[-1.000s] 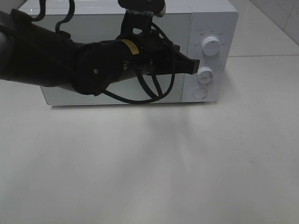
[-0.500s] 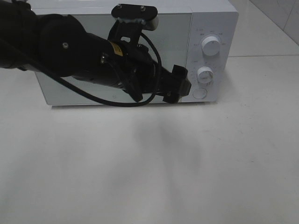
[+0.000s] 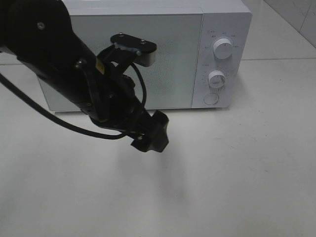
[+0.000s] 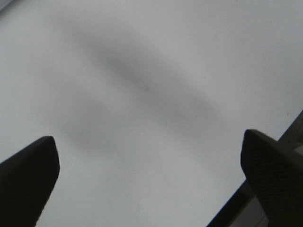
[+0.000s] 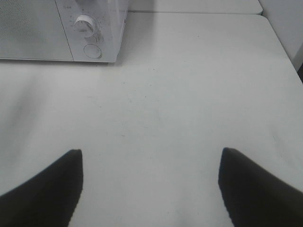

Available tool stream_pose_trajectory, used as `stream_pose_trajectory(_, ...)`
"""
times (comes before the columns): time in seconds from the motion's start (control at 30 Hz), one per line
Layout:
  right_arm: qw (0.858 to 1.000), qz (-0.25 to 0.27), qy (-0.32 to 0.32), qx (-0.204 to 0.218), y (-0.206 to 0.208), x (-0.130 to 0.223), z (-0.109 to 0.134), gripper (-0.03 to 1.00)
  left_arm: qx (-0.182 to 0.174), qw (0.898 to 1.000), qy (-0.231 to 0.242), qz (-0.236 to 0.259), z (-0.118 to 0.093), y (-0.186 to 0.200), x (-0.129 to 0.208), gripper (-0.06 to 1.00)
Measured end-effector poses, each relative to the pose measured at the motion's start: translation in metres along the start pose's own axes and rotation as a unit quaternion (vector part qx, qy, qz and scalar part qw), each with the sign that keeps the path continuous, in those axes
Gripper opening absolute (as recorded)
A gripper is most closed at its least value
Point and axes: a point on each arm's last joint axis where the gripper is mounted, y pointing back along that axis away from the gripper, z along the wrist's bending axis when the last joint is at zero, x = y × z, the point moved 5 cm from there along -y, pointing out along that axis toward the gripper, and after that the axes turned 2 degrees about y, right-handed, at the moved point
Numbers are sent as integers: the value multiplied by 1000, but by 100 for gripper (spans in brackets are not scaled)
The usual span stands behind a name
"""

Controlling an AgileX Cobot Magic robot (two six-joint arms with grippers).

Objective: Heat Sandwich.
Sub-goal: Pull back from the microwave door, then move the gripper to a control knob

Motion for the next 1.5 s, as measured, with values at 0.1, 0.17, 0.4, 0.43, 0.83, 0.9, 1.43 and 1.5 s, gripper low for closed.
stream_pose_trajectory(0.1,1000,0,0,0,0,0,0,76,-2,1000,9,18,7,6,5,99)
stream_pose_trajectory(0.17,1000,0,0,0,0,0,0,76,-10,999,28,44,23,17,13,99)
stream_pose_trajectory(0.4,1000,0,0,0,0,0,0,76,-26,996,76,46,54,55,20,99)
stream_pose_trajectory(0.43,1000,0,0,0,0,0,0,76,-28,995,84,45,59,61,22,99)
stream_pose_trajectory(0.83,1000,0,0,0,0,0,0,76,-69,980,187,9,108,132,56,99)
stream_pose_trajectory(0.9,1000,0,0,0,0,0,0,76,-73,978,196,6,110,135,62,99)
stream_pose_trajectory(1.43,1000,0,0,0,0,0,0,76,-130,951,278,-46,99,175,159,99)
stream_pose_trajectory(1.5,1000,0,0,0,0,0,0,76,-143,948,279,-58,95,180,167,99)
